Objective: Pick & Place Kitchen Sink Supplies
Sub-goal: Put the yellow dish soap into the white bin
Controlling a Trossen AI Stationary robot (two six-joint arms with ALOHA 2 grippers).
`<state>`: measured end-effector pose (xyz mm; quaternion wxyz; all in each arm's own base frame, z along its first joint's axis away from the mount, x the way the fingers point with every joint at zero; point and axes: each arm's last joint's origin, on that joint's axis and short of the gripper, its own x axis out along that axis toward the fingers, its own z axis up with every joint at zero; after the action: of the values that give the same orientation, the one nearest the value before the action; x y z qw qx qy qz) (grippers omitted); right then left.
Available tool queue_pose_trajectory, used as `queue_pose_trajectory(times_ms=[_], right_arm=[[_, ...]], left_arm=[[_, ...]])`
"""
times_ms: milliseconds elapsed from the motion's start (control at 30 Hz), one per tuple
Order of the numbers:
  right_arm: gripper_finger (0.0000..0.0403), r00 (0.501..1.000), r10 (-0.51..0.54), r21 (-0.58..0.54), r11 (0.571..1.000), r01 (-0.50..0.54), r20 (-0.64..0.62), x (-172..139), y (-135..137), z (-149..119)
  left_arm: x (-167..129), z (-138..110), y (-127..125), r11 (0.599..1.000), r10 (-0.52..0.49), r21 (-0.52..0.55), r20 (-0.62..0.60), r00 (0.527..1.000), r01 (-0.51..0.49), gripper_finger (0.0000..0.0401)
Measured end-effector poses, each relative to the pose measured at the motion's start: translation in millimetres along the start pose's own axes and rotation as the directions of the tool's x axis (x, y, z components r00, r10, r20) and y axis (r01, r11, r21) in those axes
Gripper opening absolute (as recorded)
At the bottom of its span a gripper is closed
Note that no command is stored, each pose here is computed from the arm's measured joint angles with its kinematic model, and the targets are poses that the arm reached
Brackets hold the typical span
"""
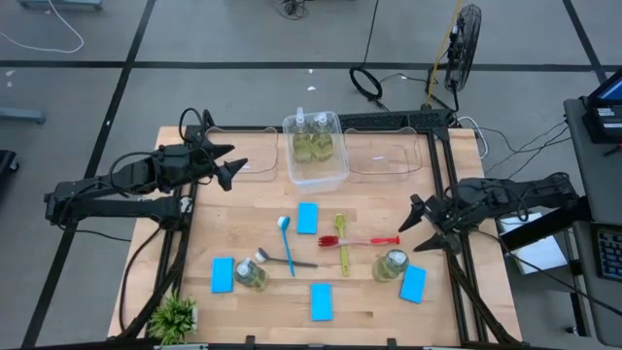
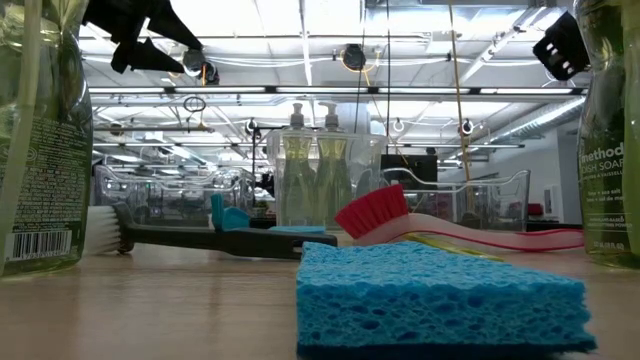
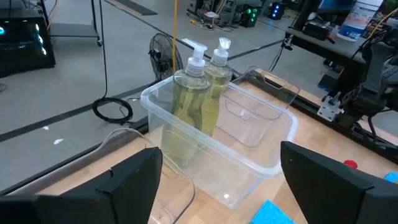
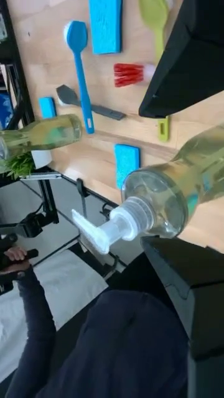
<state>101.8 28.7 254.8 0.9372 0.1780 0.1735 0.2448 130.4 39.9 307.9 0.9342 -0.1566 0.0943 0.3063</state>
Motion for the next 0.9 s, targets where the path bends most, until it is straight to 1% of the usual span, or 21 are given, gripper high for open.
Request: queue_pose_trajectory(times_ms=[267, 333, 433, 533, 700, 800, 900], right_arm=[[0.0315, 0.995, 0.074, -0.043, 0.996, -0.072, 0.065, 10, -5, -5], [0.0315, 0.993, 0.097, -0.048, 0.994, -0.094, 0.061, 11, -5, -6], [0.0315, 0.994, 0.101, -0.048, 0.994, -0.099, 0.035, 15, -5, -10], [0.0315, 0.993, 0.113, -0.086, 0.990, -0.109, 0.042, 19, -4, -8], [0.0315, 0.997, 0.067, -0.118, 0.991, -0.063, 0.030, 28, -6, -9], [0.0315, 0.997, 0.063, -0.141, 0.988, -0.057, 0.035, 33, -5, -8], [0.0315, 0.995, 0.082, -0.163, 0.984, -0.073, 0.049, 36, -3, -6]], left_arm=[[0, 0, 0, 1.000, 0.000, -0.004, 0.001, 1.000, 0.000, 0.0307], [0, 0, 0, 1.000, 0.000, -0.003, 0.000, 1.000, 0.000, 0.0305], [0, 0, 0, 1.000, 0.000, -0.010, 0.001, 1.000, 0.000, 0.0308], [0, 0, 0, 1.000, 0.000, -0.025, 0.002, 1.000, 0.000, 0.0314], [0, 1, 0, 1.000, -0.002, -0.030, 0.007, 1.000, 0.002, 0.0325], [0, 1, 0, 0.999, -0.002, -0.032, 0.007, 1.000, 0.002, 0.0329], [0, 1, 0, 0.999, -0.002, -0.051, 0.007, 1.000, 0.002, 0.0330]])
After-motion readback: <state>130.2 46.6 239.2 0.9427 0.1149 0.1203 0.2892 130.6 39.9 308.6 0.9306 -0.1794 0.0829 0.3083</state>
